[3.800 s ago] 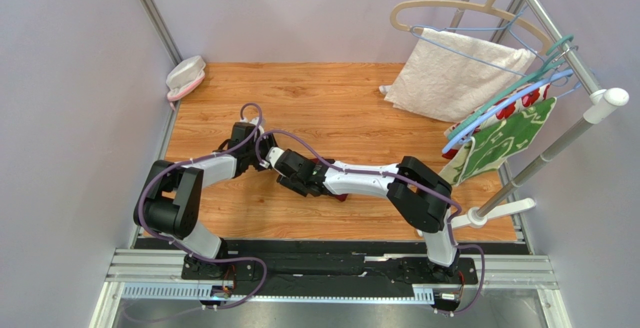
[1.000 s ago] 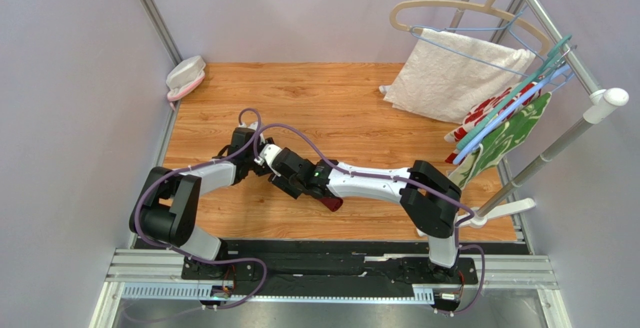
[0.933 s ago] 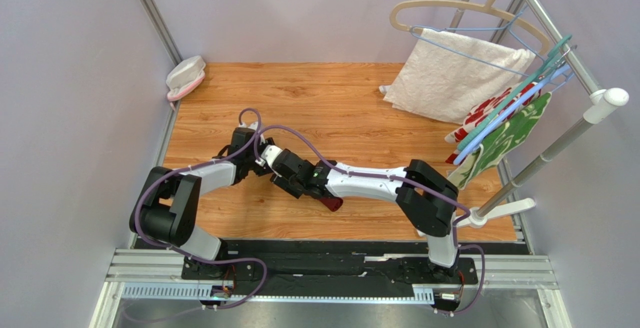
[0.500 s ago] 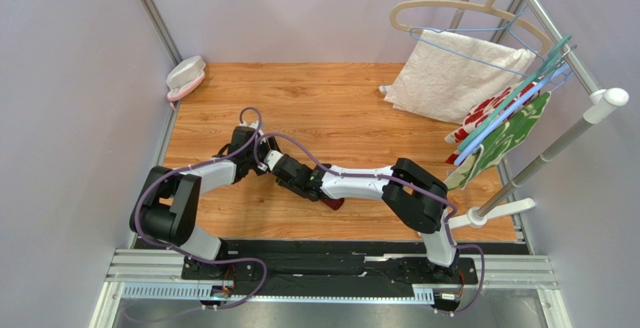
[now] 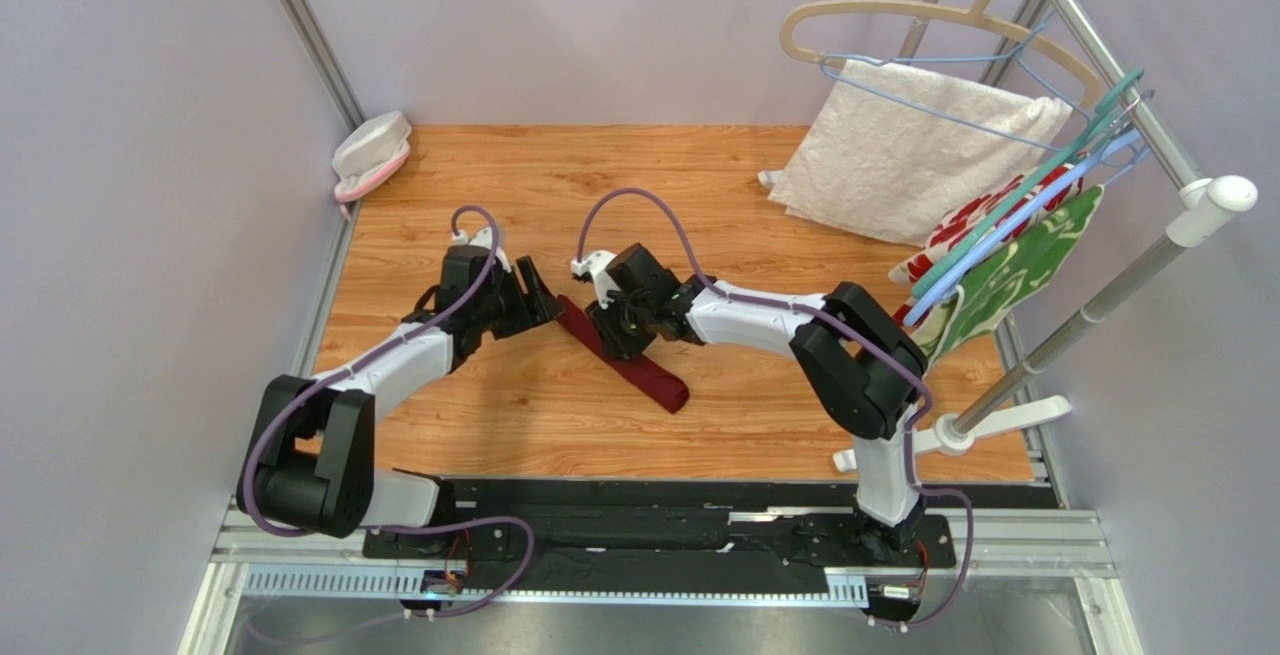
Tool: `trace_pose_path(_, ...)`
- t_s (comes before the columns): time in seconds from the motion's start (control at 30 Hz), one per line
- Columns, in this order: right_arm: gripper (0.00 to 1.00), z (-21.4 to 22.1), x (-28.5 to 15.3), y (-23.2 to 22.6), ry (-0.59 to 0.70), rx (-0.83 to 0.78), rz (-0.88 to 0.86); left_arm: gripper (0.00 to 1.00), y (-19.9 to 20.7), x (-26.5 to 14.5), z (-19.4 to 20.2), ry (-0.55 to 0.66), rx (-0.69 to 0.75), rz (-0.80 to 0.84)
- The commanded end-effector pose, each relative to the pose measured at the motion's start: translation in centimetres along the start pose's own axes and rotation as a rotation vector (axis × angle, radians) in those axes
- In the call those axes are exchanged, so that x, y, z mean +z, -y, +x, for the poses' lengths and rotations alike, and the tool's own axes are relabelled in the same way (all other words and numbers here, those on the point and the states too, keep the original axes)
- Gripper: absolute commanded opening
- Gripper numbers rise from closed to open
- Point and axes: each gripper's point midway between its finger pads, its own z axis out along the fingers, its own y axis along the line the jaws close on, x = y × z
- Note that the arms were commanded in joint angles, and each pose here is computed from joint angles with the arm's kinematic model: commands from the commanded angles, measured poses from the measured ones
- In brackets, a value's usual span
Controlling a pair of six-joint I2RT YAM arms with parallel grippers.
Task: Fold the napkin, place the utensils inside, and roll it up
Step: Roll the napkin with the utensil
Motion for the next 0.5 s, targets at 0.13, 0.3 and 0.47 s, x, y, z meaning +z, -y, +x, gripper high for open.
trace_pose_path(0.13, 0.25, 3.3, 0.7, -1.4, -0.125, 0.246, -0.280, 0.70, -0.3, 0.1, 0.3, 0.007, -0.003, 0.010)
trace_pose_path(0.3, 0.25, 3.4, 1.4, -0.8, -0.131, 0.312, -0.312, 0.70, 0.3, 1.0, -0.1, 0.018, -0.021, 0.045)
trace_pose_path(0.47, 0.22, 2.5, 1.9, 1.2, -0.083, 0.448, -0.300, 0.70, 0.9, 1.6, -0.2, 0.017, -0.037, 0.081)
